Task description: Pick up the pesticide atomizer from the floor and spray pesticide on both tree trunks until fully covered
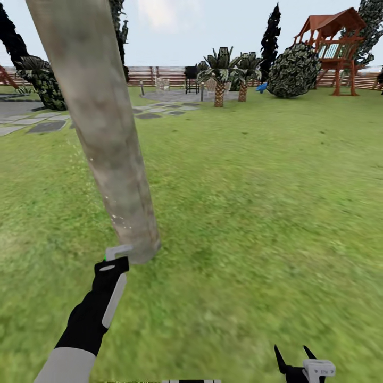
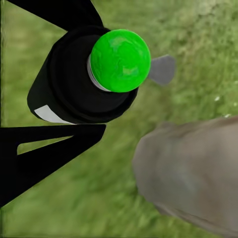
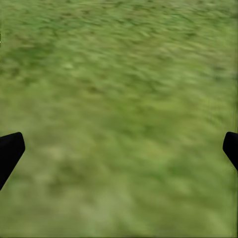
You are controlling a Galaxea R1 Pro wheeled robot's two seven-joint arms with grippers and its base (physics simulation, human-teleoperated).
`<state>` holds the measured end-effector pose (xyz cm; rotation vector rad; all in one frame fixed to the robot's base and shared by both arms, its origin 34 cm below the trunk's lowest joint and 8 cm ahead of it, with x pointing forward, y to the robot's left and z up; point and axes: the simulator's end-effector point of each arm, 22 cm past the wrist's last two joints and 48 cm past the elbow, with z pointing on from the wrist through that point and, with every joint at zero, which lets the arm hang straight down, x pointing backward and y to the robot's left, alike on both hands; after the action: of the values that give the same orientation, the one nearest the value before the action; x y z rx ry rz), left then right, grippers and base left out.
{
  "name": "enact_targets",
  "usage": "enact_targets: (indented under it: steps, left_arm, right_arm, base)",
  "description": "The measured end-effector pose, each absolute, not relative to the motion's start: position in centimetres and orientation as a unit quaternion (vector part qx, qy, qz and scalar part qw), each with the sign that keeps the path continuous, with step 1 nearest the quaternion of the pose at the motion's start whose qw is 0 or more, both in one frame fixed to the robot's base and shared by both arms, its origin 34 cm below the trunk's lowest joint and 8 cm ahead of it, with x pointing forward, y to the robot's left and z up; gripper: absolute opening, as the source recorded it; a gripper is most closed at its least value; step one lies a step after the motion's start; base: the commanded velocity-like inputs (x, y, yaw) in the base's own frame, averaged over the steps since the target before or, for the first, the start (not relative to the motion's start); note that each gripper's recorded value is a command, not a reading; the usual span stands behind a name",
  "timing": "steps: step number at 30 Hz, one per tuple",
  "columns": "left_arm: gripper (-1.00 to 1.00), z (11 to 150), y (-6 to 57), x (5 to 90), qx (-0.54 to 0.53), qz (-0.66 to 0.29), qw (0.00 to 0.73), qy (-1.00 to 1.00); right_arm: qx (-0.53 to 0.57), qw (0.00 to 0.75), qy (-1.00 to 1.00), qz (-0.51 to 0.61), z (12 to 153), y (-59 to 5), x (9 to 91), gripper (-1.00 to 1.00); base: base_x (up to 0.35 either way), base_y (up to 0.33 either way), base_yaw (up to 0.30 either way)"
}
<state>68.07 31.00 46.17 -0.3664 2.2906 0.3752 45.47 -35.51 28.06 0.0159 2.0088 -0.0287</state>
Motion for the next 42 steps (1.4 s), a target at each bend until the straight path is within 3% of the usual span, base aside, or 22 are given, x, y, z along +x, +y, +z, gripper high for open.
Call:
enact_targets:
  steps: [14, 22, 30, 37, 42]
  left_arm:
    - [-1.0, 45.9, 27.9, 68.3, -0.1, 0.142, 0.388, 0.905]
    - [-1.0, 45.9, 28.0, 68.3, -0.1, 0.142, 0.389, 0.905]
    - [-1.0, 46.3, 27.8, 68.5, -0.101, 0.14, 0.393, 0.903]
    - [-1.0, 46.9, 27.3, 69.1, -0.104, 0.134, 0.399, 0.901]
    - [-1.0, 54.3, 27.0, 74.2, -0.094, 0.13, 0.425, 0.891]
  right_arm:
    - [0.007, 0.536, 0.844, -0.012, 28.1, -35.5, 45.5, 1.0]
    - [0.007, 0.536, 0.844, -0.012, 28.0, -35.5, 45.4, 1.0]
    - [0.007, 0.536, 0.844, -0.012, 28.0, -35.5, 45.4, 1.0]
    - [0.007, 0.536, 0.844, -0.012, 28.1, -35.5, 45.5, 1.0]
    - [0.007, 0.537, 0.844, -0.013, 28.1, -35.6, 45.5, 1.0]
  base:
    - [0.163, -0.222, 0.275]
    - [0.013, -0.27, 0.057]
    - [0.0, -0.271, 0.246]
    - [0.0, -0.038, 0.276]
    - [0.0, 0.0, 0.133]
